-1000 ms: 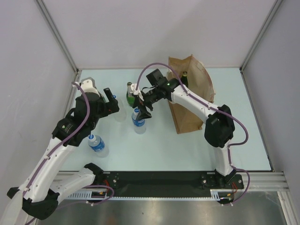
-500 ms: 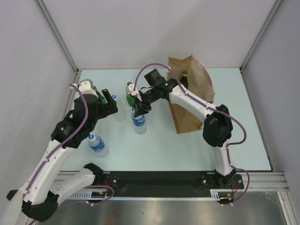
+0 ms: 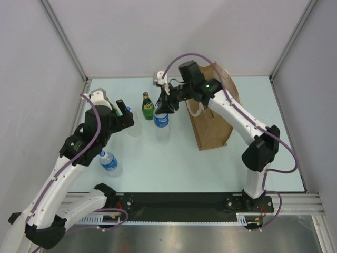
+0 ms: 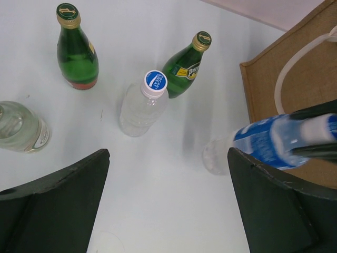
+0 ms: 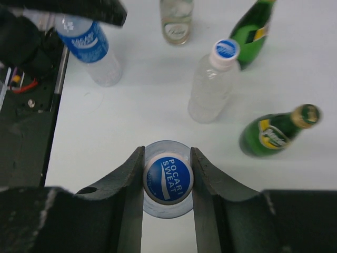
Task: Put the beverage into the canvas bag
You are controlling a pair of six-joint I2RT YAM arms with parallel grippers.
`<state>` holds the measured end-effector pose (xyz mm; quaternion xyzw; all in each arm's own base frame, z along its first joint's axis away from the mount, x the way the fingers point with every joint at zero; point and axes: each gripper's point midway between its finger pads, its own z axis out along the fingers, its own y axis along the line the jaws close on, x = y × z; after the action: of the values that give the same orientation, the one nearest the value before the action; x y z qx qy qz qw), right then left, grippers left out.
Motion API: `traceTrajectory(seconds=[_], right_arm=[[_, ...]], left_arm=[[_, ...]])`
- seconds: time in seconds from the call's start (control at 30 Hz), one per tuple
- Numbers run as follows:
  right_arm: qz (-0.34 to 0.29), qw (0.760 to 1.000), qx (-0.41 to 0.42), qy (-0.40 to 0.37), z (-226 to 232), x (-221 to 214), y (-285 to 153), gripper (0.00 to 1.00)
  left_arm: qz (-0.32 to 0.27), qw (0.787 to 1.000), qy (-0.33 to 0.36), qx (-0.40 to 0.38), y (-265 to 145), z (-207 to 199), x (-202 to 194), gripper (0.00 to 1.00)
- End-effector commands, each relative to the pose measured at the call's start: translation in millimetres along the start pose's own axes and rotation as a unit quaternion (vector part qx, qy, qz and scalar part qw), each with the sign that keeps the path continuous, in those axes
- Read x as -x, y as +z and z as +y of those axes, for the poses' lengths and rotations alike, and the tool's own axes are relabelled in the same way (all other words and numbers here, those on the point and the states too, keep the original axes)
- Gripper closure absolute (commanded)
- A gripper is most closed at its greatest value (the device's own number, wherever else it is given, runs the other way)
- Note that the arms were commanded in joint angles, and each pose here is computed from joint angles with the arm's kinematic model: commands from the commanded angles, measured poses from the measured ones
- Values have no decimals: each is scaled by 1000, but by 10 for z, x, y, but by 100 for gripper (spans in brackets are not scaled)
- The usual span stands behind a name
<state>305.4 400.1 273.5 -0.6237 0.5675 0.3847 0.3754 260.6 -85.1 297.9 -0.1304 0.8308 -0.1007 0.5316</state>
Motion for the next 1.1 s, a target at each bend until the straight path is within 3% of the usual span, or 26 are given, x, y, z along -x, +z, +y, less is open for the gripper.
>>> traceTrajectory(seconds=[0.0,0.27,0.43,0.8,1.07], right_arm=[[-139,983,-89,-80,-13,1283,-961,100],[-238,942,-222,-77,-391,2009,-2155,100],[-249,924,-278,-88,-576,2084,-2604,100],[-165,911,-376,-30,-1101,1175,-2966,100],[-127,925,-357,44,-1324,328,-2634,100]], left_arm=[[-10,1000,-4,-23,61,-117,69,0],[-2,999,2,-43,181,-265,86,0],[2,999,7,-50,245,-339,114,0],[16,998,10,-55,343,-386,69,0],[26,998,9,-52,387,-362,1,0]])
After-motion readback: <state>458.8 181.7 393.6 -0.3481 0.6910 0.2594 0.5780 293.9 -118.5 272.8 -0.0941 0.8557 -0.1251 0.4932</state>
